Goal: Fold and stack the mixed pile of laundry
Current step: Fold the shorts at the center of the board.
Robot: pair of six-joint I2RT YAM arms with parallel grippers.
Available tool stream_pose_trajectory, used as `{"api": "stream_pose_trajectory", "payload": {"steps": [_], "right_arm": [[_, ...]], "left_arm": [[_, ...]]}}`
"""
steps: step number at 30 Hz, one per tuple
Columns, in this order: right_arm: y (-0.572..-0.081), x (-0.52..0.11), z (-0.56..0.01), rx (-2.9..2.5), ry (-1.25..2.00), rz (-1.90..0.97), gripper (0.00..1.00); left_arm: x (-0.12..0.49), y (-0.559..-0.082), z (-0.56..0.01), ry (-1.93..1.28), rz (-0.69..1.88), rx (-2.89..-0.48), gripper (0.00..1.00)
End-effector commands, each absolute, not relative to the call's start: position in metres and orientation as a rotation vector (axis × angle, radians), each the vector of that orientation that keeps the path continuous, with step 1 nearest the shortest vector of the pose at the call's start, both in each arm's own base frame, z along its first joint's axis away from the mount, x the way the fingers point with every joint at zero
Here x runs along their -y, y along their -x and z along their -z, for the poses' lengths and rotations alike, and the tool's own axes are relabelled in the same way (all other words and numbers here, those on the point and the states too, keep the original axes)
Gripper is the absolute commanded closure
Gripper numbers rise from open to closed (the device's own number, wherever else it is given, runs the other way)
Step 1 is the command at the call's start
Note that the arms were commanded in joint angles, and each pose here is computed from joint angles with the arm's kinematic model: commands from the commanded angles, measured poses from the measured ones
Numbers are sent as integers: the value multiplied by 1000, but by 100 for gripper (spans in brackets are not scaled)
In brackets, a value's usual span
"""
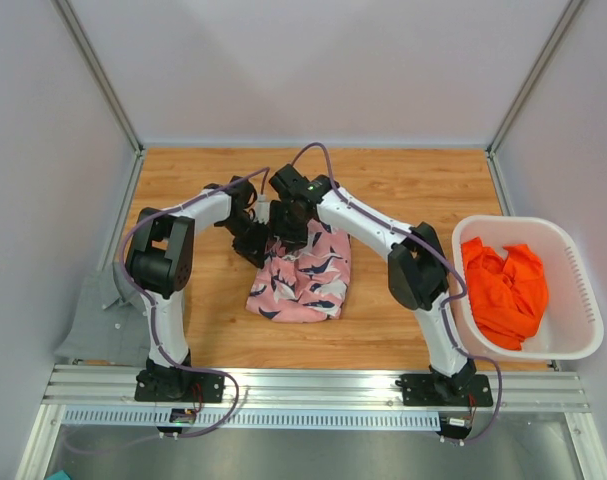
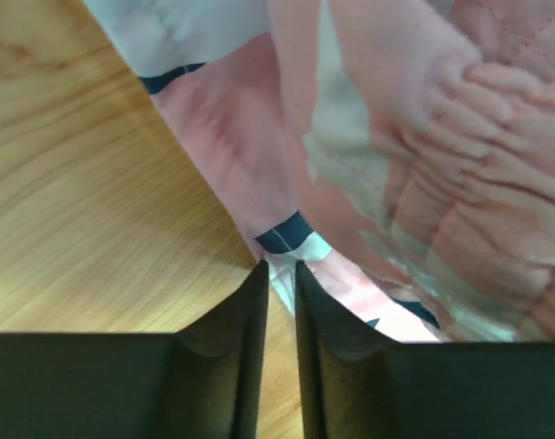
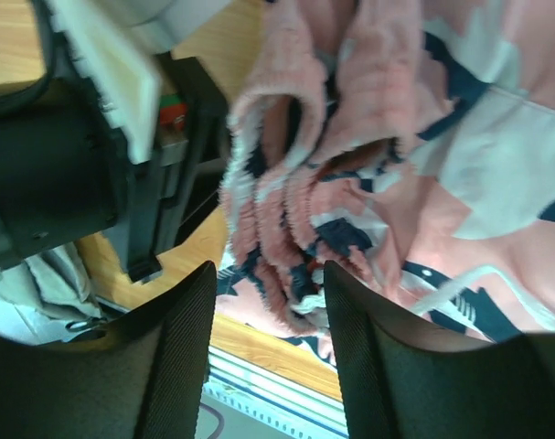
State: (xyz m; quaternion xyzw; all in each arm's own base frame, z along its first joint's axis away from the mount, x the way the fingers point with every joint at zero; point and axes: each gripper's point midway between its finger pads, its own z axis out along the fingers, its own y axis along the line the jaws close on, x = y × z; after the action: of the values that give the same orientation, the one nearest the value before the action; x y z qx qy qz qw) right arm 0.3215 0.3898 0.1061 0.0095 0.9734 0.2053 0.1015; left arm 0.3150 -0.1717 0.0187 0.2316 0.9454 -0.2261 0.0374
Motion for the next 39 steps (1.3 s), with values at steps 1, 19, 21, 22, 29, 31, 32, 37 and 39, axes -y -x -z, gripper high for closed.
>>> {"api": "stream_pose_trajectory", "payload": {"steps": [1,19,21,22,29,31,32,37,39], "right_arm": [[-323,-417,-153,-2743,80,-803,47],[-267,-304,-136,-2781,-48,-643,100],[-260,-301,-116,-2815,-67,-662,100],[-258,-301,-110,-2837,-86,-697,100],[-247,-285,-69,-2932,-182,-693,100],[-246,-278,-59,-2949,-206,-670,100],[-245,-275,-52,-2962,-211,-652,100],[-237,-268,-34,-3009,-222,-619,100],[-239,-266,-40,-2987,-216,-617,100]], "left_arm": [[165,-331,-45,-739,645,-2829,73],[203,-323,-192,-903,719,-2458,56],[222,-313,-180,-951,758,-2477,57],[226,-309,-165,-971,769,-2515,57],[209,-287,-91,-1028,667,-2730,68],[194,-283,-77,-1062,576,-2754,70],[191,-280,-73,-1071,557,-2762,69],[175,-284,-61,-1076,447,-2783,69],[175,-291,-73,-1052,450,-2755,66]]}}
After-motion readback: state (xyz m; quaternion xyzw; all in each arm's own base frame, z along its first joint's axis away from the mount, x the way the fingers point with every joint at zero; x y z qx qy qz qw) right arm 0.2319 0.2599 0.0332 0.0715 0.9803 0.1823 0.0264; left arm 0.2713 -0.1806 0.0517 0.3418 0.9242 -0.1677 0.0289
